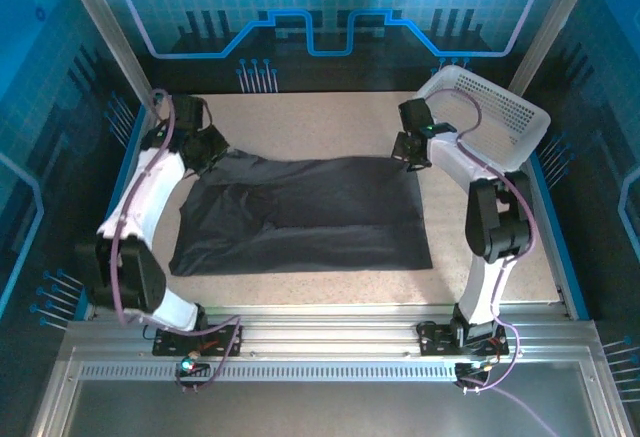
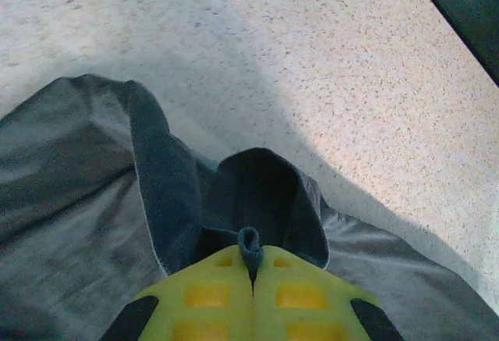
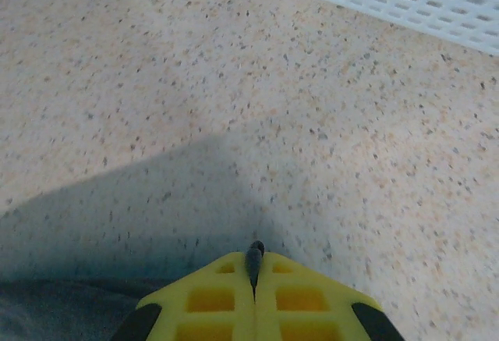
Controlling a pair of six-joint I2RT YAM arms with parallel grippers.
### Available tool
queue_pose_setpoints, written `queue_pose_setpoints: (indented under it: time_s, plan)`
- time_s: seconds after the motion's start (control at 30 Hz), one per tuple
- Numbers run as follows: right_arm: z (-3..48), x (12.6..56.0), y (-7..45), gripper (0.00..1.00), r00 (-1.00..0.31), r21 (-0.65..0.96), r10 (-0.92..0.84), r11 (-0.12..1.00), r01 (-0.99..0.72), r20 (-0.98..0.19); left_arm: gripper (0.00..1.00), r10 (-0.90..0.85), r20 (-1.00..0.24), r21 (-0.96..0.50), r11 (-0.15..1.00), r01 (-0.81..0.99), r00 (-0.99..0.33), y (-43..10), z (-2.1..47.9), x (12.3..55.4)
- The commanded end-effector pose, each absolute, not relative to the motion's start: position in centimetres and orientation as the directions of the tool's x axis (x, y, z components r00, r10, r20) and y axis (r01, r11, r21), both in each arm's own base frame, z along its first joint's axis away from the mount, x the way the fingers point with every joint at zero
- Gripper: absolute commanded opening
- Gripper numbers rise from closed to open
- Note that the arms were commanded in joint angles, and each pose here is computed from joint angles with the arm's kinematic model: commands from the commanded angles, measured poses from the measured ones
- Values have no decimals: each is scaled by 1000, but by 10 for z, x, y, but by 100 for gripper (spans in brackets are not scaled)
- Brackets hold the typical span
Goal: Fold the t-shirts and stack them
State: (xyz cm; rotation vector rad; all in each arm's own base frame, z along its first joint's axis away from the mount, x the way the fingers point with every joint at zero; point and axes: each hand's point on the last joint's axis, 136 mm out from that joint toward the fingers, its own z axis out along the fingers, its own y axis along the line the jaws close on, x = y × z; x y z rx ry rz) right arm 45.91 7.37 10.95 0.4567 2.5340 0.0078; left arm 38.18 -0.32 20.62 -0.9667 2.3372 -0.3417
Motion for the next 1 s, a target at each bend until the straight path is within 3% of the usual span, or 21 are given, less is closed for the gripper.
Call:
queue_pose_setpoints:
  time_s: [0.0,0.33,0.97]
  plan:
    - [109,432,73,0,-808,56,281,954,296,-518,0,-729,-429,-349,679,-646,-534,16,194,333]
    - [68,361,61,0,-861,8,313,941,338,-401,0,-832,-345,-256,529,-810,-435,31,134,230]
    - [68,355,45,0,-863,-78,315,925,373,-394,0,-899,-233,-188,415,-890,-370,22,115,178]
